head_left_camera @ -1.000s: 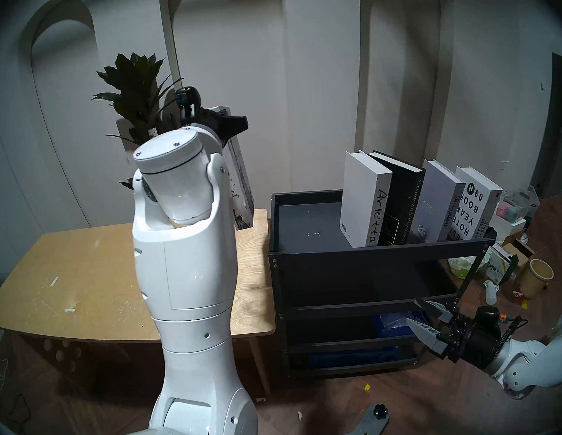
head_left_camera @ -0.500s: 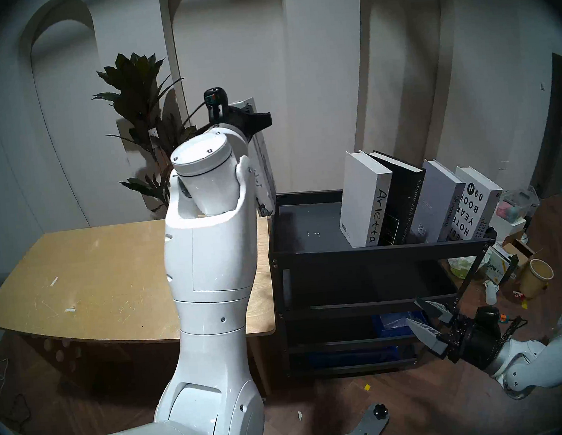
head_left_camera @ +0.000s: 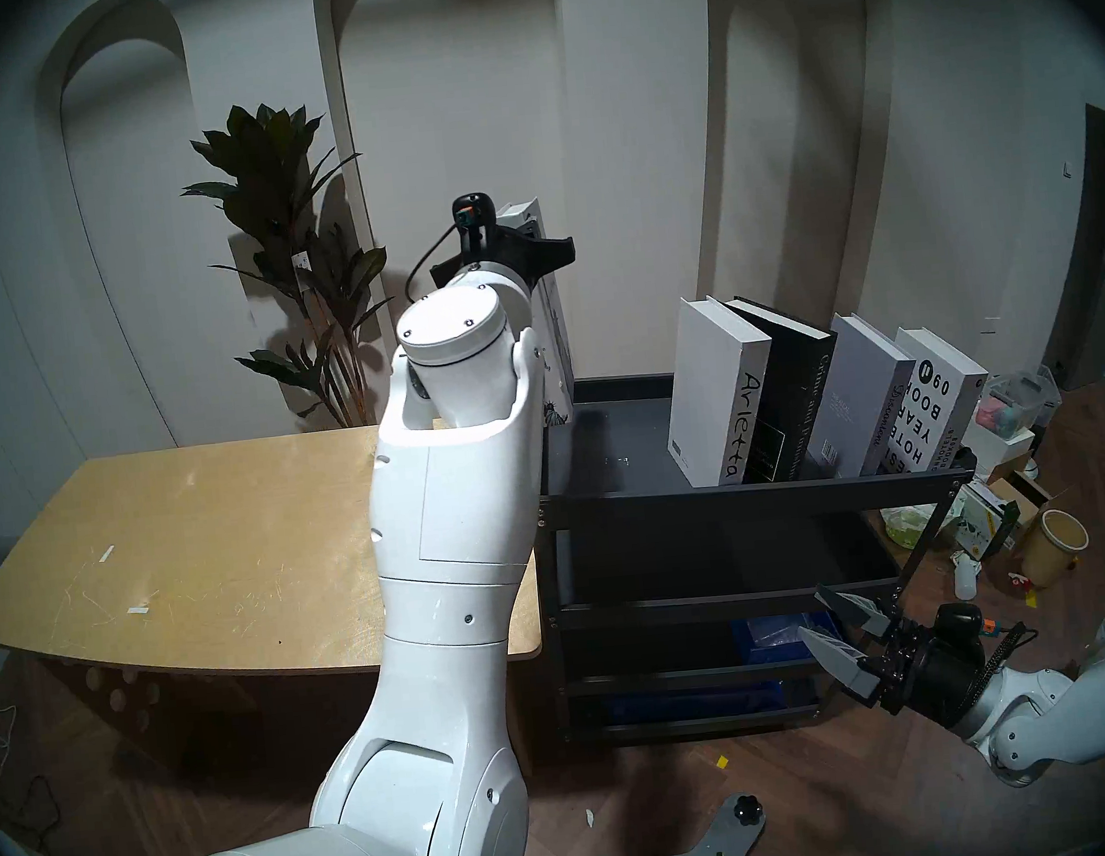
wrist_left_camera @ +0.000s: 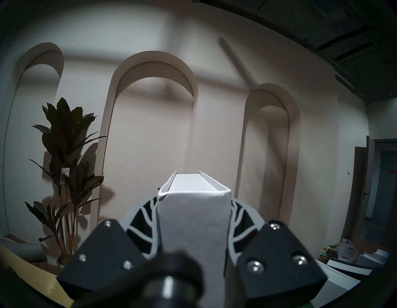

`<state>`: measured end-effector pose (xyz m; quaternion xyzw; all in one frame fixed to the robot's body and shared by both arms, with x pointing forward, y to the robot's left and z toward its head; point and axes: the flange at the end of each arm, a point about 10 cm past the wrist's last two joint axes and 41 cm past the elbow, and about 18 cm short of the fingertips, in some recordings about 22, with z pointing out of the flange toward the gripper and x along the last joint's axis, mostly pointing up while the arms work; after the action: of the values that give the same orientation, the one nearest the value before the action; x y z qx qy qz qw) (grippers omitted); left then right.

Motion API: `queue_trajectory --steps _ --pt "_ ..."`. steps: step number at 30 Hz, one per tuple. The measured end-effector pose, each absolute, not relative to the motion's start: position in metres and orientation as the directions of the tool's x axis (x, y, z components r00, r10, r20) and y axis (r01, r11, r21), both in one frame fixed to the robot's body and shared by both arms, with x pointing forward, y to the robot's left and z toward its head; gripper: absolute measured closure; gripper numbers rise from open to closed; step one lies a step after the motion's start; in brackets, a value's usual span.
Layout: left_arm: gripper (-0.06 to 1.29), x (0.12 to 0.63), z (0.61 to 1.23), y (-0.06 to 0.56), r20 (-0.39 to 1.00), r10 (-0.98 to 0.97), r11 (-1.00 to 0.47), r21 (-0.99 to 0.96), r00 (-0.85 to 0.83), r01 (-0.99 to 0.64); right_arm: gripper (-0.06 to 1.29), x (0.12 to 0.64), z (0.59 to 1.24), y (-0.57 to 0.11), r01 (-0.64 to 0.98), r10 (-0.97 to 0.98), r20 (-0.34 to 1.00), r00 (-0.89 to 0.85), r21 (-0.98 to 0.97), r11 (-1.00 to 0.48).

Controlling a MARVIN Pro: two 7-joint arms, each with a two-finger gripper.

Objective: Move the books from the display table onto the shelf, standing them upright with spines facing out and tallest at one end

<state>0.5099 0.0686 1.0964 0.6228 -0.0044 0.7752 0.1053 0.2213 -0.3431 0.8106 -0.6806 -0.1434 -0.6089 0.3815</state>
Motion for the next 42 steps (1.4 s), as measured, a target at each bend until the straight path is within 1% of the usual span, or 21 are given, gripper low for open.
queue_trajectory --steps 8,14,18,23,35,42 --pt "0.84 0.523 1.083 0.061 0.968 0.125 -0.982 0.089 -0.219 -0.168 0.00 0.221 0.811 -0.343 0.660 -0.269 0.938 0.217 -0.344 -0.668" --pt "0.84 0.520 1.081 0.053 0.956 0.065 -0.984 0.015 -0.287 -0.175 0.00 0.221 0.811 -0.343 0.660 -0.269 0.938 0.217 -0.344 -0.668" --pt "0.84 0.517 1.076 0.048 0.952 0.034 -0.984 -0.022 -0.303 -0.179 0.00 0.222 0.811 -0.343 0.659 -0.269 0.938 0.217 -0.344 -0.668" --pt "0.84 0.514 1.067 0.042 0.958 0.011 -0.982 -0.045 -0.288 -0.185 0.00 0.221 0.811 -0.343 0.659 -0.269 0.938 0.217 -0.344 -0.669" --pt "0.84 0.517 1.043 0.035 0.984 -0.023 -0.986 -0.052 -0.179 -0.159 0.00 0.221 0.811 -0.343 0.659 -0.269 0.938 0.217 -0.344 -0.669" --pt "0.84 0.521 1.035 0.034 0.986 -0.011 -0.990 -0.033 -0.166 -0.135 0.00 0.222 0.811 -0.343 0.659 -0.269 0.938 0.217 -0.344 -0.669"
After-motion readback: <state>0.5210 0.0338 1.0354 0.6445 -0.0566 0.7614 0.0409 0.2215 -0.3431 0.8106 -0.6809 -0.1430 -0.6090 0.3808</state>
